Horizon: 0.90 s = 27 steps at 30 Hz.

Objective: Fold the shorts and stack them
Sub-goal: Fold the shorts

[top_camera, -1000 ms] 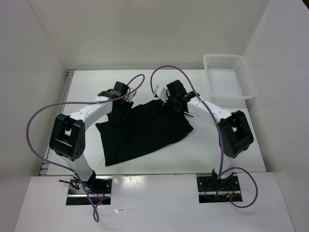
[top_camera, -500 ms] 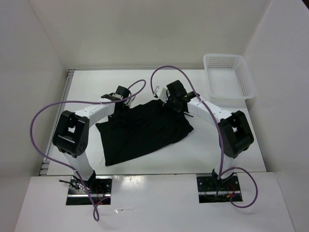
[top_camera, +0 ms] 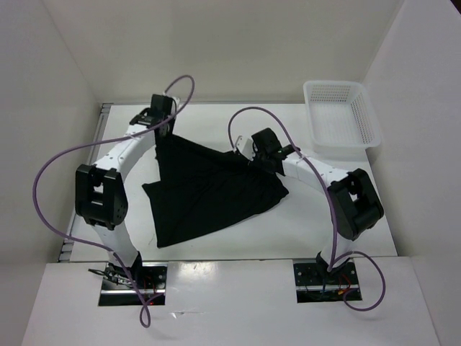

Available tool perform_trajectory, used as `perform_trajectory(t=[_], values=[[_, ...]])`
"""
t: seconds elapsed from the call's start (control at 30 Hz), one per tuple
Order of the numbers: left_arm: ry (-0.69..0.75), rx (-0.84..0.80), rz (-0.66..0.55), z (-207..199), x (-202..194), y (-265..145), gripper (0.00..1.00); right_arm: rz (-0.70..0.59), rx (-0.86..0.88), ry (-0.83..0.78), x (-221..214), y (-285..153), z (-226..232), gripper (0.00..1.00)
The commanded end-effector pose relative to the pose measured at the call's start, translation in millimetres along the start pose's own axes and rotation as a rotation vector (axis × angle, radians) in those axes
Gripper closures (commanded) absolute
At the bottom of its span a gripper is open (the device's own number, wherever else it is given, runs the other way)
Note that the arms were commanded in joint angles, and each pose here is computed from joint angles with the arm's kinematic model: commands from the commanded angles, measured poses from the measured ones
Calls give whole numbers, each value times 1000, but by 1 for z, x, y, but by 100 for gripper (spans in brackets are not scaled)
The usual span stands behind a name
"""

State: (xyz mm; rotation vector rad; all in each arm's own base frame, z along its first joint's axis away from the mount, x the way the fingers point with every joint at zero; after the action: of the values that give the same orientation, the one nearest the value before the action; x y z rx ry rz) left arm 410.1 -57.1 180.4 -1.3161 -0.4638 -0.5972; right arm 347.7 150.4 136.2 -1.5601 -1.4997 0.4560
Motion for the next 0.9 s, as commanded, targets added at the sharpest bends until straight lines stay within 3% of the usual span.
perform_trajectory(t=[0.0, 0.13, 0.33, 0.57, 0.87], values=[[-73, 72, -188, 22, 63, -27, 100, -62, -211, 40, 14, -19, -40, 100], [-107, 108, -239, 46, 73, -70, 100, -64, -277, 63, 16, -24, -61, 100], [-99, 190, -191, 63, 24, -104, 100, -83, -264, 28, 21, -26, -64, 100], [34, 143, 56, 54, -66, -131, 100, -97, -204, -32, 24, -33, -63, 100], [232, -115, 369, 24, -142, -185, 100, -39, -45, -210, 7, -41, -42, 100]])
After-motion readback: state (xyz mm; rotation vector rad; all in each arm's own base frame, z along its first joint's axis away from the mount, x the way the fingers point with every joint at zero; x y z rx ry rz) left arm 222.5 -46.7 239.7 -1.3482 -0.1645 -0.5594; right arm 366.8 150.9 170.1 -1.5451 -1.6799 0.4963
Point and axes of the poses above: each gripper's point midway between its finger pads, its own y axis out along the fingers, its own z axis along the line the jaws close on, x = y × z, the point moved 6 cm from there along -y, back along the fingers, and after that the axes turned 6 degrees about -y, right-handed, at the moved point
